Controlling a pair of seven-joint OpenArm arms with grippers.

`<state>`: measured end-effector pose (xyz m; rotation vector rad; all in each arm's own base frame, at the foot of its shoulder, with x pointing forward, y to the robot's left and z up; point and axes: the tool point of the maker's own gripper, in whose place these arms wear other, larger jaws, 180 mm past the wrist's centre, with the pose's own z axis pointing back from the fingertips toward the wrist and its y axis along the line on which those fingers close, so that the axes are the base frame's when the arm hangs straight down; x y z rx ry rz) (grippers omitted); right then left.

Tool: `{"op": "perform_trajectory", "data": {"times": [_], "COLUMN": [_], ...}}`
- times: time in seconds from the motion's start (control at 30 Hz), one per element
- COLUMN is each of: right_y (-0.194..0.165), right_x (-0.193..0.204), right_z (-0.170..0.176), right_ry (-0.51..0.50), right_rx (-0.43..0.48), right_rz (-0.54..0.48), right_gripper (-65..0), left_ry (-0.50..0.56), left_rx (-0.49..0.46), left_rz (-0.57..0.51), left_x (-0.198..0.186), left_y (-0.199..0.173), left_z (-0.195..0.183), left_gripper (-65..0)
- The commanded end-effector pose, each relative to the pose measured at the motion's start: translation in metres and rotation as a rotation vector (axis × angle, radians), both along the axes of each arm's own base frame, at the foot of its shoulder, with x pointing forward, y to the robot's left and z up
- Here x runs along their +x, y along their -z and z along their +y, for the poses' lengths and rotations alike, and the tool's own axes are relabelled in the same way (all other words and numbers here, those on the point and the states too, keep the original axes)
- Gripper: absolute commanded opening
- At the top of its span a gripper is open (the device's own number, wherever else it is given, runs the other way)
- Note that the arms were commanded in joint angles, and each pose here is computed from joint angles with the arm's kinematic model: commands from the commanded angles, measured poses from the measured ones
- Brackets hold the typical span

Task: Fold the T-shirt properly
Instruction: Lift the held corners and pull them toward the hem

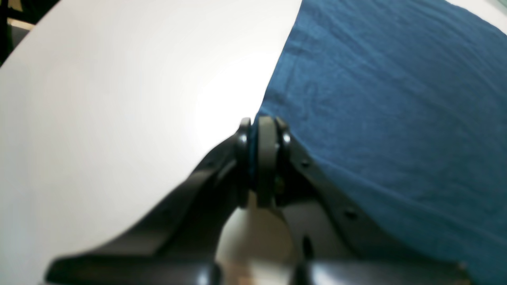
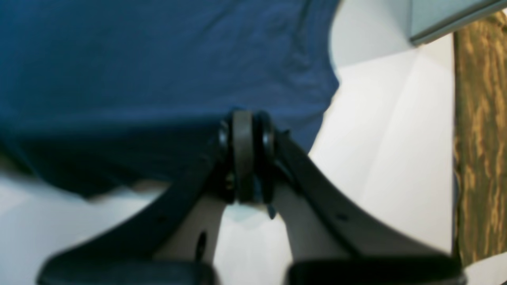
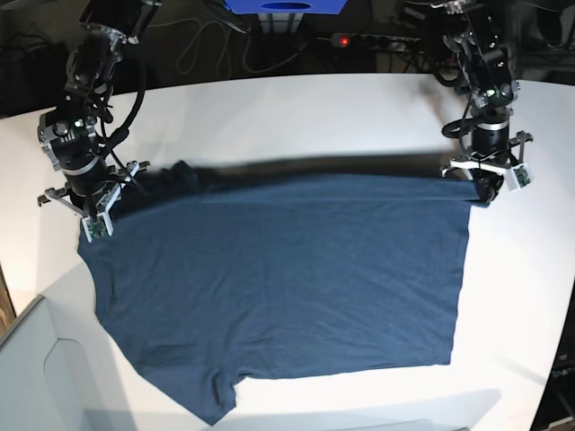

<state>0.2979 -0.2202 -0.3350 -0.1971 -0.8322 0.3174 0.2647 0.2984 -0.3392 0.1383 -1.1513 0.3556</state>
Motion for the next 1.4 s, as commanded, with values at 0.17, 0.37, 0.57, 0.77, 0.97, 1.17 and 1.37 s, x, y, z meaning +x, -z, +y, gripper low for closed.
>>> {"op": "perform_trajectory", "data": {"times": [0.17, 0.37, 0.57, 0.77, 0.97, 1.17, 1.37], "right_y": [-0.013, -0.009, -0.014, -0.013, -0.015, -0.015, -0.028], "right_x": [0.043, 0.081, 0.111, 0.133, 0.148, 0.156, 0.163], "right_z": [-0.002, 0.007, 0.011, 0.015, 0.016, 0.019, 0.021], "right_ry": [-0.009, -0.045, -0.054, -0.058, -0.071, -0.076, -0.089], "right_rx": [0.036, 0.073, 0.115, 0.159, 0.194, 0.216, 0.231], "right_rz": [-0.065, -0.053, -0.071, -0.068, -0.104, -0.117, -0.185], "right_gripper": [-64.9, -64.9, -64.9, -64.9, -64.9, -64.9, -64.9], "left_ry": [-0.011, -0.022, -0.026, -0.029, -0.029, -0.041, -0.041], "left_rx": [-0.004, -0.020, -0.017, -0.011, -0.015, -0.038, -0.040], "left_rz": [-0.067, -0.105, -0.139, -0.143, -0.161, -0.126, -0.123], "left_x": [0.026, 0.048, 0.068, 0.080, 0.087, 0.088, 0.088], "left_y": [-0.011, -0.018, -0.029, -0.032, -0.038, -0.022, -0.020], "left_z": [0.005, 0.009, 0.016, 0.025, 0.025, 0.027, 0.027], "left_gripper": [-65.0, -65.0, -65.0, -65.0, -65.0, -65.0, -65.0]}}
